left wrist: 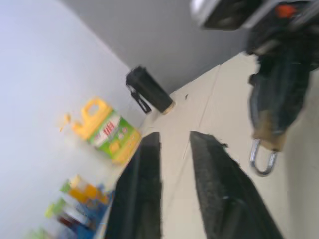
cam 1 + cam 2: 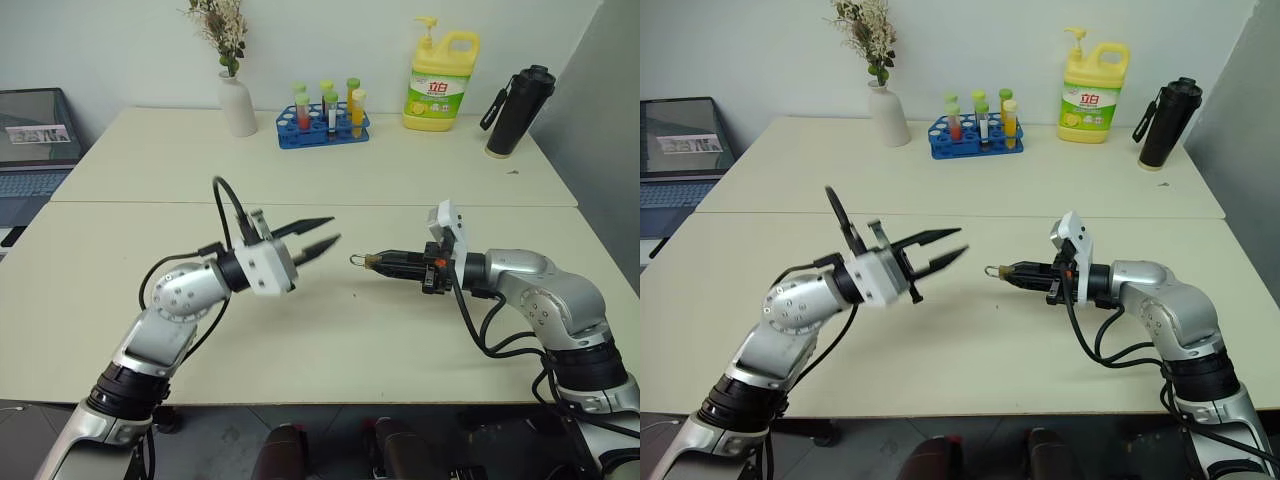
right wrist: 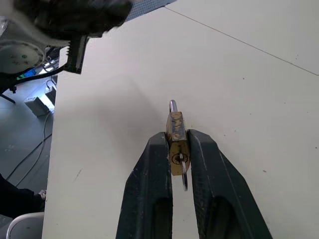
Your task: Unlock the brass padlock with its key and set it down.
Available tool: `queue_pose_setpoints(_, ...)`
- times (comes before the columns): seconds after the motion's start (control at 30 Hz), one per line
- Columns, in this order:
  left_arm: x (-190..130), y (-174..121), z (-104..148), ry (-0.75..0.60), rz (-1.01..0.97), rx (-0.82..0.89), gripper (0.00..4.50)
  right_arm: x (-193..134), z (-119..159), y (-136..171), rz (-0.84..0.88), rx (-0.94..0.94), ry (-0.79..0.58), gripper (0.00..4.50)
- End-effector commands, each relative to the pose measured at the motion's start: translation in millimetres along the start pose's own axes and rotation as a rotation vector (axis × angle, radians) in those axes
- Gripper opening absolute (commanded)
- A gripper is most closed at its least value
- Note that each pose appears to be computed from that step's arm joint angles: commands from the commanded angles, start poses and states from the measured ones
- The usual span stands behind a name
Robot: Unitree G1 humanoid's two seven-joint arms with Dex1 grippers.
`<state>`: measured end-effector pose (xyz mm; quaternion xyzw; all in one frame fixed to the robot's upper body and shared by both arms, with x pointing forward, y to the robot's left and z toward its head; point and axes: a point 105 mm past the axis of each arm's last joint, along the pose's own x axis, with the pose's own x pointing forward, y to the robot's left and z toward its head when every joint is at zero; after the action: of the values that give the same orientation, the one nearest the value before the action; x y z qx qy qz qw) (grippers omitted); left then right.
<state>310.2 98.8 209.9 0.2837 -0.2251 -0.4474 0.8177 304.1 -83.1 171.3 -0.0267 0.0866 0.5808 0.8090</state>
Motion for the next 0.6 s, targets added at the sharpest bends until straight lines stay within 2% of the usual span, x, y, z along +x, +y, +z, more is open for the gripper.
queue_pose_setpoints(0.03,7,2,-7,0.015,-0.079,-0.200,0.00,-1,21,12,0.052,-0.089,-0.054,0.17)
queue_pose_setpoints(0.17,11,-10,-16,0.039,-0.207,-0.313,0.00,-1,28,17,0.072,-0.093,-0.078,0.17)
queue_pose_setpoints(0.3,12,-14,-32,0.082,-0.244,-0.334,0.00,-2,29,19,0.075,-0.088,-0.081,0.17)
queue_pose_setpoints(0.6,20,-29,-26,0.032,-0.296,-0.423,0.00,-3,28,20,0.078,-0.072,-0.080,0.17)
